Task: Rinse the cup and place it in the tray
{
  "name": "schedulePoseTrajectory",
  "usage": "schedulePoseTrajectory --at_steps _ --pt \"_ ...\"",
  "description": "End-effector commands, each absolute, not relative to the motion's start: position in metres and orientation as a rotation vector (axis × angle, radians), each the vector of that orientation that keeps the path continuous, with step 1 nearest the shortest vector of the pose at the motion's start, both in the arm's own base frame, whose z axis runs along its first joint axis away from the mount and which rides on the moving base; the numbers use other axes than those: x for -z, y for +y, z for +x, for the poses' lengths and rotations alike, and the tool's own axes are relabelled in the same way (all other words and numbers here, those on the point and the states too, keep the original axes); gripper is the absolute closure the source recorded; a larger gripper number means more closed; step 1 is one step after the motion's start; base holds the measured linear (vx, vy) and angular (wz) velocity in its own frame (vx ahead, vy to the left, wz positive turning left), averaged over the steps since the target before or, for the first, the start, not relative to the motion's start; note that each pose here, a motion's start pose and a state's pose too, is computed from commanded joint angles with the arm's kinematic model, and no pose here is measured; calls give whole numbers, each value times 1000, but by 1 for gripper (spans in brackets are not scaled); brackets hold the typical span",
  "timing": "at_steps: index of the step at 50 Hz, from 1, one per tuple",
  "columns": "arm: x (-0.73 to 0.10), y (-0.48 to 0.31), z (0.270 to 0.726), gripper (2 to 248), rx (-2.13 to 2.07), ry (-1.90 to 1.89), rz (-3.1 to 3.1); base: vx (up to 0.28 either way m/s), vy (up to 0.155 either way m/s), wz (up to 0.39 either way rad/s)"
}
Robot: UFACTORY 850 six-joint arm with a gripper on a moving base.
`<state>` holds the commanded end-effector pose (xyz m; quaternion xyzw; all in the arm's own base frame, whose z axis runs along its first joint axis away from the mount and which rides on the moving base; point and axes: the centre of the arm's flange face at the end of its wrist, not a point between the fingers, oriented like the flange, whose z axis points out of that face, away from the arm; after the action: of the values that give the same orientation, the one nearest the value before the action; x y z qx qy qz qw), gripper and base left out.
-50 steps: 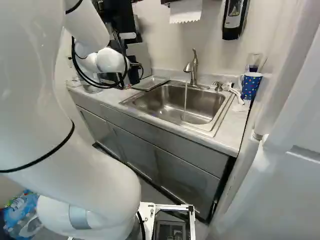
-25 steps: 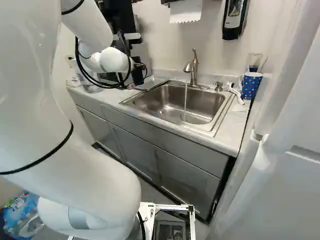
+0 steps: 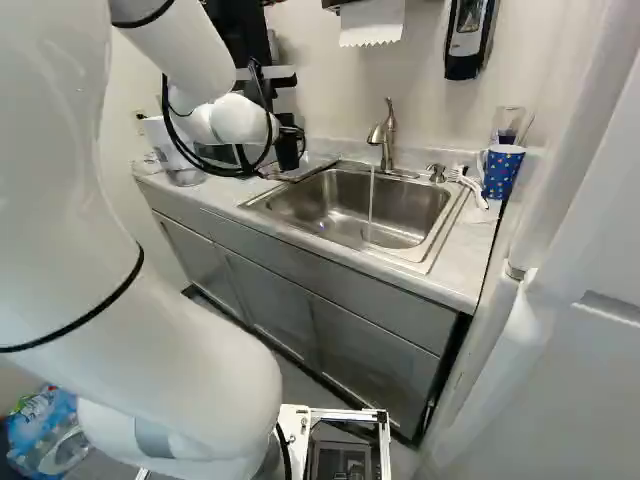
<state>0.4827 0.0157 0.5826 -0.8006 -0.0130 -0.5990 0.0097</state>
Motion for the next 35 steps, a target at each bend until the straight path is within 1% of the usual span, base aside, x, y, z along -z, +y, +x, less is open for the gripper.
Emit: schedulePoseTrajectory --at_steps 35 --pt "-582 -25 474 124 1902 68 -2540 0 0 0"
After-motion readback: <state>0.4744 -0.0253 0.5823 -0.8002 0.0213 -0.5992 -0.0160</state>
